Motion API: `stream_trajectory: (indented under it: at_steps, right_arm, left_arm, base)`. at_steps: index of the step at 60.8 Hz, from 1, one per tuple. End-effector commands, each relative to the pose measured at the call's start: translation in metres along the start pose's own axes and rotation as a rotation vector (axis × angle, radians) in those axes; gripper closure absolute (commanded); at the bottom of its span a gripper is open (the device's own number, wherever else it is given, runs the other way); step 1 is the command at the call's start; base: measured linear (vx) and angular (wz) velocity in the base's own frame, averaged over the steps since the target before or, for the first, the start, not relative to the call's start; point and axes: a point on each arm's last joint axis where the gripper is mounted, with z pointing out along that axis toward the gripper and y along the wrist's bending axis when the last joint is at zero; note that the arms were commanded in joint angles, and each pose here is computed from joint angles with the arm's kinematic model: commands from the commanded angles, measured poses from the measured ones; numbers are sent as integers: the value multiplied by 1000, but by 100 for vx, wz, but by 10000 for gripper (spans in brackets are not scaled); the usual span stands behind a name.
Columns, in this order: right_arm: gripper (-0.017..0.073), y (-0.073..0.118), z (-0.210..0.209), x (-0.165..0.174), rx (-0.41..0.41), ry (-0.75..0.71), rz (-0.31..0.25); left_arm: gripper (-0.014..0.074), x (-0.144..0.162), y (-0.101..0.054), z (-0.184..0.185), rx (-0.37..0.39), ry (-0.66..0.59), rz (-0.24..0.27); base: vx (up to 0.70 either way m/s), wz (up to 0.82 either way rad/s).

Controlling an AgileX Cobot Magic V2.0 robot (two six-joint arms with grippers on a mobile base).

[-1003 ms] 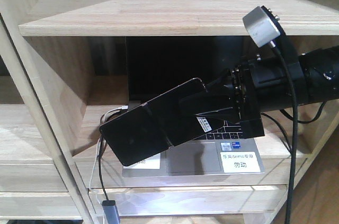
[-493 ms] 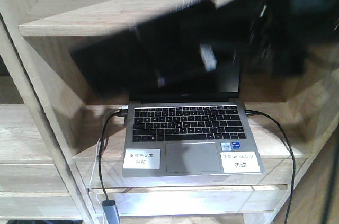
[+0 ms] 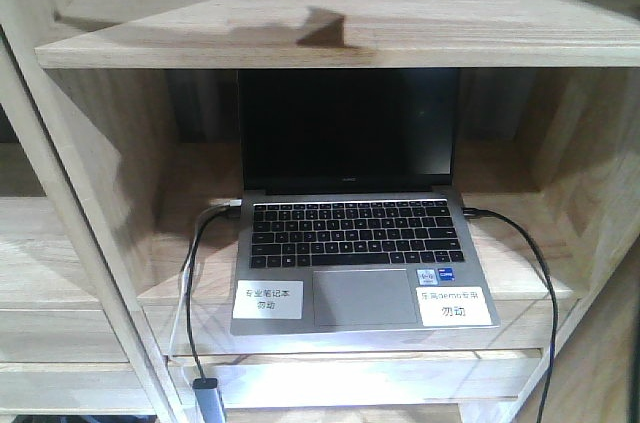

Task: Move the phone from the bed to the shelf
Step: 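Raise the right gripper and lower the phone onto the upper shelf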

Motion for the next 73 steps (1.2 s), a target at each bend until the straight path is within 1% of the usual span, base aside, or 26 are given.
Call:
stream_trajectory:
  at_steps: [1,4,14,20,30,41,51,61,68,73]
  right_arm:
    - [561,-5,0,-25,23,-127,6]
    - [561,-11,5,-26,13,-143,18]
    - [561,-25,37,-22,-13,-147,22]
    - [561,-36,58,-15,2,-140,27]
    - [561,-64,83,9,58,-122,84]
    - [561,-87,100,35,112,-105,148]
    - [561,-99,110,53,129,-80,174]
    - [561,-106,117,65,134,-61,195]
    - [550,-111,118,69,155,-56,199]
    - [526,-112,118,69,173,-57,195]
  left_arm:
    - [592,-14,2,-3,-14,-101,-15]
    - [592,-14,2,-3,-14,-101,-15]
    - [592,-14,2,-3,-14,-101,-15]
    - [592,-14,2,-3,-14,-101,-15]
    - [592,-14,2,-3,-14,-101,-15]
    - [592,-14,2,-3,-14,-101,-15]
    - [592,-14,2,-3,-14,-101,-15]
    - [592,-14,2,-3,-14,-101,-15]
    - [592,-14,2,-3,-14,-101,-15]
    - [592,-14,2,-3,-14,-101,-15]
  base:
    - [0,0]
    - [0,0]
    - [0,0]
    - [0,0]
    - [0,0]
    - [0,0]
    - [0,0]
    - [0,0]
    - [0,0]
    - [0,0]
